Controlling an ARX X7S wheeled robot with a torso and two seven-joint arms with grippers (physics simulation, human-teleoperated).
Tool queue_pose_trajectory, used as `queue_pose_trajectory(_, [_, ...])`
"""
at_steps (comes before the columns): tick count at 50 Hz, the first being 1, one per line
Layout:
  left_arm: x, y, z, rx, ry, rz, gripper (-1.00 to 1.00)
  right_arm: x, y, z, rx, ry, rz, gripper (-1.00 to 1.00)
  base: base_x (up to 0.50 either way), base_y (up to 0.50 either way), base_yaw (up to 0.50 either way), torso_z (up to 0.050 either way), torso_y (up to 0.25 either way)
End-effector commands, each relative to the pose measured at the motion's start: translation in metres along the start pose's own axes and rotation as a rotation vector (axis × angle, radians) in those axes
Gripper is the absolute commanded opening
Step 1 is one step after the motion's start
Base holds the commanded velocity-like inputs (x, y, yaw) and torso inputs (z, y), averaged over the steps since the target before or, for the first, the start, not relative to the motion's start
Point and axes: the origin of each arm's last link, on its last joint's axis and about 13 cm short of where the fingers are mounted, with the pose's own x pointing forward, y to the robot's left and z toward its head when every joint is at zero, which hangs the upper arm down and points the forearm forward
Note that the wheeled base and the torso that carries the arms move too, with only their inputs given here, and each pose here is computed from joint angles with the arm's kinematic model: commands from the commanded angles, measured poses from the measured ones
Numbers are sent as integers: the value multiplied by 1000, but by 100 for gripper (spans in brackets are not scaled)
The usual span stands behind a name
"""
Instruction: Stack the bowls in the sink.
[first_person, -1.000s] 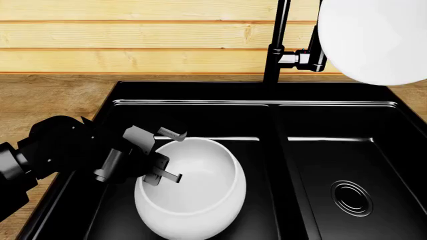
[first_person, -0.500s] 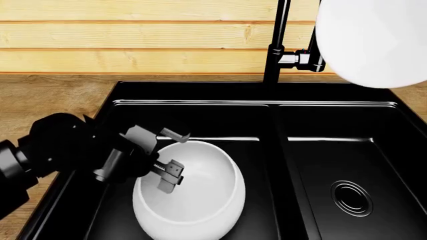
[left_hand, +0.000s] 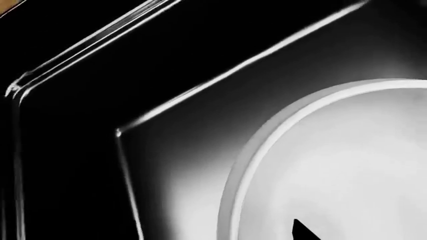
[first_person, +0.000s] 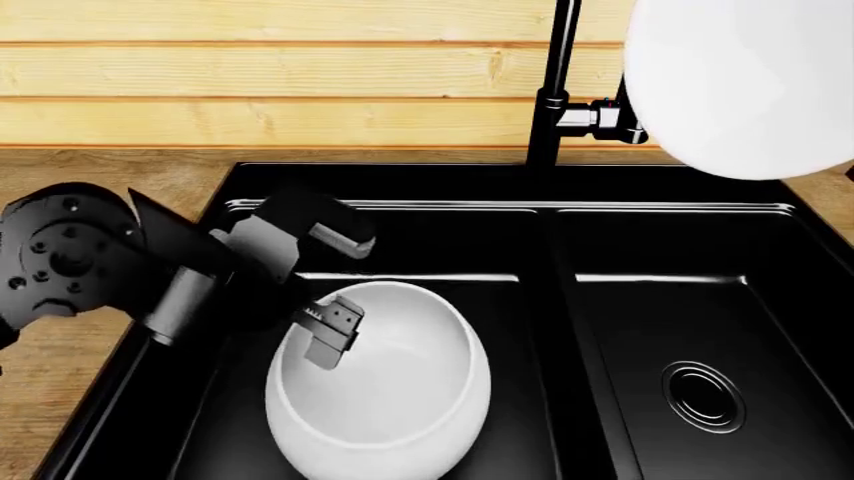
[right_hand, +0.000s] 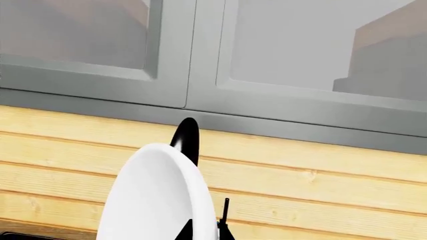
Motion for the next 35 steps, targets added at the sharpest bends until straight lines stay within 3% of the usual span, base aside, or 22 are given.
queue_pose_trajectory(1, [-32,5,5,20,-37,45,100,-1,-1,5,-4,-38,-12,-100,0,0,0,0,0])
queue_pose_trajectory(21, [-131,9,20,95,-220,148,100,-1,1,7,-11,-39,-8,-100,0,0,0,0,0])
queue_pose_trajectory(27, [-172,16,24,76,-345,225,100,-3,0,9,-8,-45,-7,-100,0,0,0,0,0])
queue_pose_trajectory(35, [-207,22,12,84,-429,354,100,-5,2,15,-7,-61,8,-100,0,0,0,0,0])
